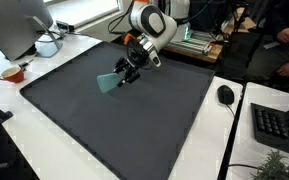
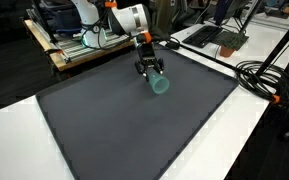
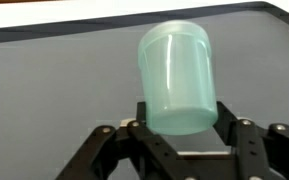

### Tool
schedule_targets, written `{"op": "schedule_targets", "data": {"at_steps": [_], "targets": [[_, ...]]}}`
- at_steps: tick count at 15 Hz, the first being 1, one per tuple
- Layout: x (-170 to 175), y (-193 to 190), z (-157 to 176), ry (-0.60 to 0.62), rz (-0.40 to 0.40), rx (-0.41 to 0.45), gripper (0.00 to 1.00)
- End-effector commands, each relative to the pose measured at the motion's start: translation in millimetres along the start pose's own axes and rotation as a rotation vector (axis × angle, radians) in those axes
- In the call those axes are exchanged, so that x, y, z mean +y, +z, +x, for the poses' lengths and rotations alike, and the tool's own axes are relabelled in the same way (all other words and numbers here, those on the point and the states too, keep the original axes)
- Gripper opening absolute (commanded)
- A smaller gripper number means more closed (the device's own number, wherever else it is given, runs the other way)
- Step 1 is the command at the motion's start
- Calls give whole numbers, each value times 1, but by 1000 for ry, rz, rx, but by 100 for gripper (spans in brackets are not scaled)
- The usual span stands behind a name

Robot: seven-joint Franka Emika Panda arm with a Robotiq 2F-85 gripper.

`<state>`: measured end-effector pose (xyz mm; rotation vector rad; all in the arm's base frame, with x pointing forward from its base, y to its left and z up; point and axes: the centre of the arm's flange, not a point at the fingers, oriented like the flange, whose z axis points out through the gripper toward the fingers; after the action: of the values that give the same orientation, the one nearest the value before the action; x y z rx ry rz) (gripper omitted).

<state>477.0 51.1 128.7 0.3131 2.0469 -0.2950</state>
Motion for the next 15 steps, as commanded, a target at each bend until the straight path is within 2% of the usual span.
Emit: {"op": "schedule_targets", "data": {"at_steps": [1, 9, 10, 15], "targets": [[0, 0, 0, 0, 0, 0, 66], [0, 0, 0, 0, 0, 0, 66], [0, 0, 0, 0, 0, 0, 41], [0, 8, 6, 0, 9, 6, 41]]}}
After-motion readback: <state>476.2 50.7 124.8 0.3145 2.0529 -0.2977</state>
